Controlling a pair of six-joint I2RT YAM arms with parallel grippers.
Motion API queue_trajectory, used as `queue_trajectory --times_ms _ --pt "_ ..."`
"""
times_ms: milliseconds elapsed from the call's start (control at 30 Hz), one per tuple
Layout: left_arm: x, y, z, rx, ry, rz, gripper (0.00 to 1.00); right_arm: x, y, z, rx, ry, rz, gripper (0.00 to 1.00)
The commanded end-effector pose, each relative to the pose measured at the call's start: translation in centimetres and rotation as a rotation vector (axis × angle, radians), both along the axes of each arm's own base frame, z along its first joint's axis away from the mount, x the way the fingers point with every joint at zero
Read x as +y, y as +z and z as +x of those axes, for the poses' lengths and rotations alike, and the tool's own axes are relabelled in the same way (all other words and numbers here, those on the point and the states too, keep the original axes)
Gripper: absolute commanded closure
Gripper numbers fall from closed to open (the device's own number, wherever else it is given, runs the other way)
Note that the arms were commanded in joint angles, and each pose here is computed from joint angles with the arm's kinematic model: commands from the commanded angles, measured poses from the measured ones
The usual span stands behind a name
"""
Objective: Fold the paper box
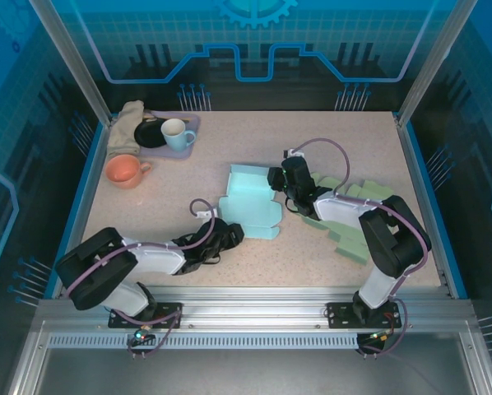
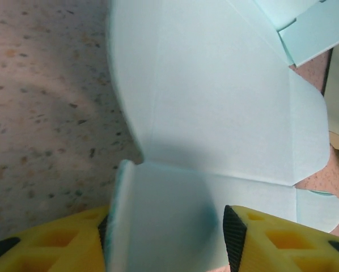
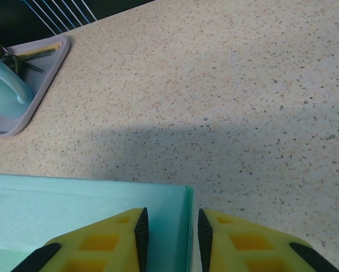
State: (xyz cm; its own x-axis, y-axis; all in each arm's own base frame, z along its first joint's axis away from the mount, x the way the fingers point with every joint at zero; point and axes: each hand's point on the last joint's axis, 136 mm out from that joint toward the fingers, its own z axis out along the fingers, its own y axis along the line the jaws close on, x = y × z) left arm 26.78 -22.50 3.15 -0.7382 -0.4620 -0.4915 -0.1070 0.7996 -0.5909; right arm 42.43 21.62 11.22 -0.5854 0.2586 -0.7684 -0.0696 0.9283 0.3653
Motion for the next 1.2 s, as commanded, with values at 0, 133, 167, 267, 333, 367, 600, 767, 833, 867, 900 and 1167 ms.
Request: queue_trajectory --times_ms 0,133,167,267,333,367,600,767,833,867,900,1167 --pt "-1.4 2.3 1.6 -0.082 0.014 -0.051 0.55 -2.2 -6.4 -2.7 0.183 -0.009 -0.093 0.69" --pt "-1.2 3.8 2.4 -0.124 0.029 -0.014 0.77 -1.9 -6.7 -3.1 0.186 0.007 -0.079 0.69" --pt "-1.1 4.1 2.5 -0.128 0.03 -0.001 0.86 -1.8 -6.7 -3.1 0.184 0.013 -0.075 0.69" --pt "-0.3 4.8 2.8 -0.143 0.042 0.066 1.0 -1.5 -6.0 -3.2 0.171 0.041 -0.049 0.66" --pt "0.4 5.5 2.8 -0.153 0.03 0.148 1.0 -1.3 -4.9 -3.6 0.16 0.062 -0.015 0.61" --pt "0.8 5.9 2.9 -0.155 0.024 0.198 1.0 -1.3 -4.1 -3.7 0.146 0.069 0.001 0.59" --pt "4.6 11.5 3.3 -0.129 0.007 0.591 1.0 -3.0 5.7 -6.5 -0.059 0.097 0.051 0.47" --pt "6.9 17.2 3.0 -0.114 0.018 0.753 1.0 -6.9 11.7 -10.1 -0.224 0.045 -0.01 0.45" --pt "6.6 19.7 2.9 -0.1 -0.066 0.819 1.0 -8.3 13.5 -11.3 -0.284 0.026 -0.037 0.44" --pt "6.9 20.8 2.7 -0.078 -0.099 0.866 1.0 -8.9 14.1 -11.8 -0.306 0.016 -0.046 0.43" --pt "7.2 22.2 2.6 -0.054 -0.134 0.926 1.0 -9.5 14.6 -12.2 -0.328 0.003 -0.058 0.42" --pt "8.1 26.5 1.6 0.129 -0.493 1.322 1.0 -12.0 14.9 -13.7 -0.393 -0.059 -0.04 0.4"
